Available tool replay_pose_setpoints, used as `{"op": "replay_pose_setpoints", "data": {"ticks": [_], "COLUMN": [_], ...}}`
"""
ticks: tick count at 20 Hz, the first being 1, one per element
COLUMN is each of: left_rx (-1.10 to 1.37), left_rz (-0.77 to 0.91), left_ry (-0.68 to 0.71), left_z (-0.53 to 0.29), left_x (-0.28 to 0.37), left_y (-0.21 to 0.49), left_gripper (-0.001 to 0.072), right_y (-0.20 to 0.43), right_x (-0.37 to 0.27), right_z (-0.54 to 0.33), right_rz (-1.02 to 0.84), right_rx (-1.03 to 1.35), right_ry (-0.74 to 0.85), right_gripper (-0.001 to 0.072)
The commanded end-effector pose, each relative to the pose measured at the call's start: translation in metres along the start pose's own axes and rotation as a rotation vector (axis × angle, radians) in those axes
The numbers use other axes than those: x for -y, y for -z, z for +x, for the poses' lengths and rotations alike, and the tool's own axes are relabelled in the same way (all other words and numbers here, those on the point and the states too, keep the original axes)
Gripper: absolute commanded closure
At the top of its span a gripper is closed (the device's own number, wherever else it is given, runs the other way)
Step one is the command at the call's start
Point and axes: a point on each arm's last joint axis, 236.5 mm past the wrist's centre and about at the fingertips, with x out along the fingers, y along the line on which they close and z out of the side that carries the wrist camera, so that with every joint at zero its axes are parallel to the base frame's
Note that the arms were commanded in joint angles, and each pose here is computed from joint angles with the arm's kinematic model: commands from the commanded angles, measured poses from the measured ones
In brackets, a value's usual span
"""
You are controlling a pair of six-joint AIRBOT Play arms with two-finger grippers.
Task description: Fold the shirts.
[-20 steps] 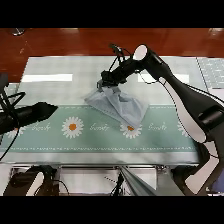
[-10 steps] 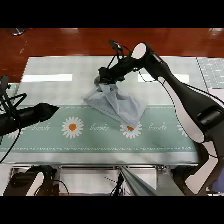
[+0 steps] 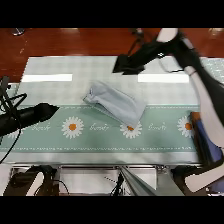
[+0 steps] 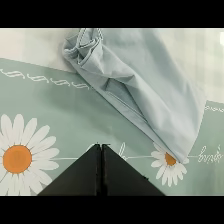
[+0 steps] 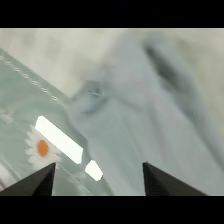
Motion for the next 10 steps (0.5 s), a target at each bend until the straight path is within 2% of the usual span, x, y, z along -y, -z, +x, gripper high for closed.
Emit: {"op": "replay_pose_setpoints", "data": {"ticks": [1,3,6,8,10], "left_rx": [-0.001,0.000,-0.001,-0.014,-0.034], "left_rz": [-0.002,-0.001,-0.002,-0.011,-0.026], "left_ry": [-0.002,-0.002,-0.002,-0.007,-0.015], "left_z": [0.000,0.000,0.001,0.004,0.009], "left_x": [-0.001,-0.001,-0.001,-0.005,-0.012], "left_y": [0.000,0.000,0.001,0.006,0.014], "left_gripper": [0.0680,0.0680,0.0680,0.0680,0.0680], "right_y": [0.039,0.074,0.159,0.202,0.216], "right_x": [0.094,0.125,0.164,0.160,0.143], "right_z": [-0.120,-0.140,-0.096,-0.044,-0.003], "right_rz": [0.082,0.195,0.425,0.620,0.702], "right_rx": [0.029,0.134,0.251,0.317,0.324], "right_ry": [0.324,0.367,0.376,0.248,0.095], "right_gripper": [0.0086,0.0086,0.0088,0.0088,0.0088]}}
